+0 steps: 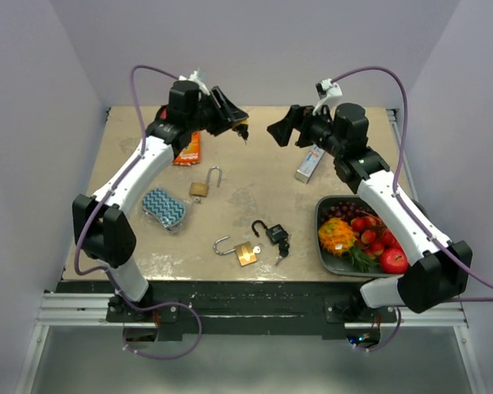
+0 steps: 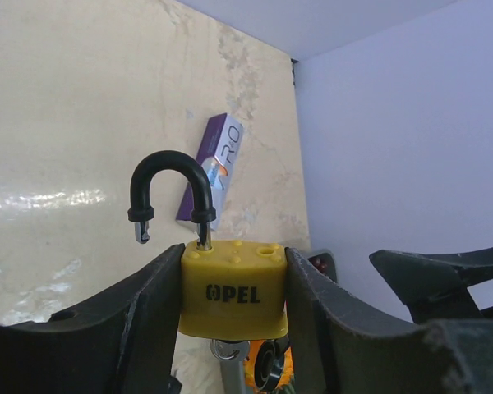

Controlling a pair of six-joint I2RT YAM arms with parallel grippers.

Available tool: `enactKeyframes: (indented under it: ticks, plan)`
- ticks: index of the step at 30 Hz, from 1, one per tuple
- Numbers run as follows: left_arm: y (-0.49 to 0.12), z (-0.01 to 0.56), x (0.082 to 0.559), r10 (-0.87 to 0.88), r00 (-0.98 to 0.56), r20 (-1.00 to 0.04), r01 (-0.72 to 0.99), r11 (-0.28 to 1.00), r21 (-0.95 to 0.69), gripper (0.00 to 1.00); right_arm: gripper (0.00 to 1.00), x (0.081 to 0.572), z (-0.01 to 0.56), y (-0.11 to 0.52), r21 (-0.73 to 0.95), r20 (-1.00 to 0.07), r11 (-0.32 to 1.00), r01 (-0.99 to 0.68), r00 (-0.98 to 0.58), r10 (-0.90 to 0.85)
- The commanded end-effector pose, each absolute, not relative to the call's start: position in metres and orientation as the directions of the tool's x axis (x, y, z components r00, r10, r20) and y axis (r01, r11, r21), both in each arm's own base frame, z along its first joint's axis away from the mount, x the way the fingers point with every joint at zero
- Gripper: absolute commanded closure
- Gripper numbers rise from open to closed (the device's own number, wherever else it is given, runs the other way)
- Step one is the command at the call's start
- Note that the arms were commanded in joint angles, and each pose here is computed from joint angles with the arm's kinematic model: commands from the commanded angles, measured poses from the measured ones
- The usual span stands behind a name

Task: Lock with the key
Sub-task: Lock the lock.

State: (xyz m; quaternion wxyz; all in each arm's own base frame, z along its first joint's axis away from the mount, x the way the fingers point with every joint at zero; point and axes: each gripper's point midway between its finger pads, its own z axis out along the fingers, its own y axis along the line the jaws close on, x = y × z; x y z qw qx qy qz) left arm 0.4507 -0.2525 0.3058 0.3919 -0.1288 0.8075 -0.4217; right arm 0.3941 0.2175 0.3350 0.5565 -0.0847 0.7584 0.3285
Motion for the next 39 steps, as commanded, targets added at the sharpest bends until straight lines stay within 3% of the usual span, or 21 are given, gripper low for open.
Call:
enactKeyframes:
  ticks: [1,5,18,30,39]
  plan:
    - [-0.277,0.340,0.466,-0.607,-0.612,-0.507,0.129,0.556,-0.821,1.00,0.01,0.398,0.356,0.226,0.415,-0.908,0.760,-0.501,-0.288,0.305]
    - [-0.286,0.343,0.470,-0.633,-0.590,-0.500,0.107,0.553,-0.826,1.00,0.01,0.400,0.353,0.237,0.419,-0.906,0.747,-0.516,-0.292,0.306]
    - [-0.296,0.343,0.453,-0.655,-0.679,-0.330,0.058,0.401,-0.914,1.00,0.09,0.418,0.343,0.279,0.369,-0.928,0.776,-0.511,-0.253,0.274]
    - [-0.299,0.343,0.450,-0.678,-0.690,-0.253,0.012,0.339,-0.941,1.00,0.35,0.447,0.338,0.277,0.353,-0.933,0.869,-0.347,-0.196,0.301]
    - [-0.301,0.352,0.453,-0.698,-0.681,-0.221,0.005,0.297,-0.955,1.00,0.43,0.451,0.330,0.288,0.378,-0.922,0.859,-0.346,-0.219,0.318]
